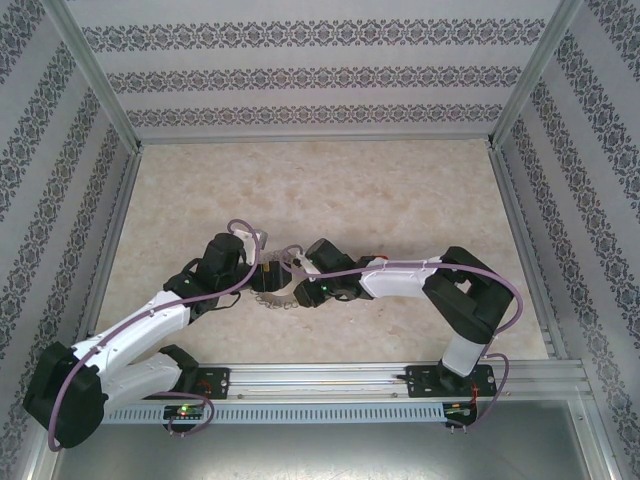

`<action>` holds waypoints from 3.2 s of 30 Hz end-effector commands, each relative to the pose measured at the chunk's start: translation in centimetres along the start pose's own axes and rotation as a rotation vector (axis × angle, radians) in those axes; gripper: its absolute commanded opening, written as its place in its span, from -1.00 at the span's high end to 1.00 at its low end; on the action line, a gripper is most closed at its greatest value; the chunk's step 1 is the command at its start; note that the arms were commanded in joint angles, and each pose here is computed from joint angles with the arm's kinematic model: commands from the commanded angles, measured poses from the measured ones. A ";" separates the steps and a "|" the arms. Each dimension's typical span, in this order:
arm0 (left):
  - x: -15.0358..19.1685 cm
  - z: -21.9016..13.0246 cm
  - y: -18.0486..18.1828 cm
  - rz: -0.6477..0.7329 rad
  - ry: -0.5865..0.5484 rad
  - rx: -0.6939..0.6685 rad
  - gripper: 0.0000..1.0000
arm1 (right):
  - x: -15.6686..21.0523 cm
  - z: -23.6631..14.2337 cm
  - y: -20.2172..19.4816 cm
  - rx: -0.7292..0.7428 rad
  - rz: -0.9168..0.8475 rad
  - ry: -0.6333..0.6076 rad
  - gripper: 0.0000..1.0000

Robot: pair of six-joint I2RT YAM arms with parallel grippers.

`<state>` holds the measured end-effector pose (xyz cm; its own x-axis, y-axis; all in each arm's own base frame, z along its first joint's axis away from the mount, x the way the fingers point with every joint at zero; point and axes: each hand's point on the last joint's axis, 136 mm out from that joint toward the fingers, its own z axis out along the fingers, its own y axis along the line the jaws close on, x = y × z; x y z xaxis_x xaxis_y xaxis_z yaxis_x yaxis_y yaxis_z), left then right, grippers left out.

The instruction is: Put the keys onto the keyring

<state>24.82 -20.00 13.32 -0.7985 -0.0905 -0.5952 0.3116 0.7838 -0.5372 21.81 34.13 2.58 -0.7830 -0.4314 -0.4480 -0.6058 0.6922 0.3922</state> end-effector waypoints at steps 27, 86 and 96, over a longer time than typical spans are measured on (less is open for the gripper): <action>0.1 -1.9 0.7 0.018 -0.031 -0.028 -0.63 | -1.3 -3.5 1.9 -0.024 -0.141 -0.104 1.00; -0.2 -13.0 -18.4 0.612 -0.400 0.848 0.57 | -3.7 -25.0 14.0 -0.704 -0.459 -0.789 1.00; -0.6 -12.5 -18.5 0.643 -0.418 0.830 0.60 | -3.4 -24.8 14.5 -0.732 -0.476 -0.763 1.00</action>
<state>13.63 -26.60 28.54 -0.2843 -0.0845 -0.9550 0.9437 0.1511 -0.2943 12.85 31.35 28.59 -0.3425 0.0509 -0.9382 -0.9395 -0.0098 0.3424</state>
